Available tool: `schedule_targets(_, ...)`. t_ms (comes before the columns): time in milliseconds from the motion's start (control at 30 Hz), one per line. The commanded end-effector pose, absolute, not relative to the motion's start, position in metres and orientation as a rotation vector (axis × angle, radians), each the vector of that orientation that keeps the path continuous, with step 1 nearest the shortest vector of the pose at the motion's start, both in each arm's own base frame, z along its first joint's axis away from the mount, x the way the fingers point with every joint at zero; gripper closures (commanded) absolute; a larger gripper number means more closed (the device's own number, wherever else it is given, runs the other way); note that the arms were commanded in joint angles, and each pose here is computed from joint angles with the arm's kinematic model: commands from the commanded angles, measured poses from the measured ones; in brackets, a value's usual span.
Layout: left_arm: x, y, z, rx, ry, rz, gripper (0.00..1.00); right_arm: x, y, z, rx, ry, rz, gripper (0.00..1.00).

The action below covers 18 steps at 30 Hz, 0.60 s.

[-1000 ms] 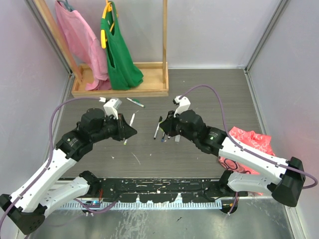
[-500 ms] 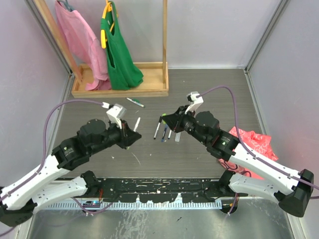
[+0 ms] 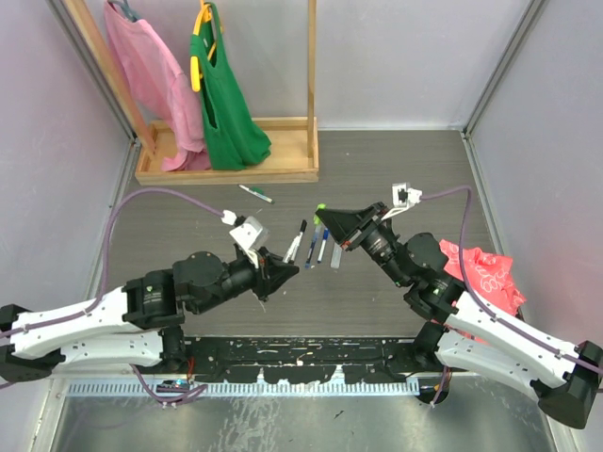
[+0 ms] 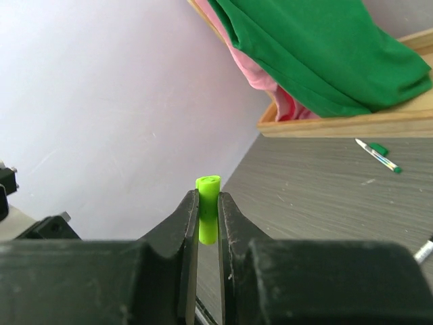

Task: Insert the pens into the pen caps
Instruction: Insert the pen cap onto the pen.

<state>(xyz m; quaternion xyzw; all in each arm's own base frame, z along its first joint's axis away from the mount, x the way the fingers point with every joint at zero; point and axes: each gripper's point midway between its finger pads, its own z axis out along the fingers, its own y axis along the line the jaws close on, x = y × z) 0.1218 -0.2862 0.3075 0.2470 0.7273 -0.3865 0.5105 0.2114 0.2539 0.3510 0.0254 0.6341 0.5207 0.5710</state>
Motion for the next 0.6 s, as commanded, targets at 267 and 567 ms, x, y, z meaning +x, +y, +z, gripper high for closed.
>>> schedule_targets(267, 0.123, -0.314, 0.357, 0.507, 1.549, -1.048, 1.0, 0.175, 0.23, 0.438, 0.013, 1.04, 1.419, 1.0)
schedule_targets(567, 0.12, -0.316, 0.356, 0.519, 1.553, -1.067, 1.0, 0.162, 0.243, 0.443, -0.082, 0.997, 1.487, 1.0)
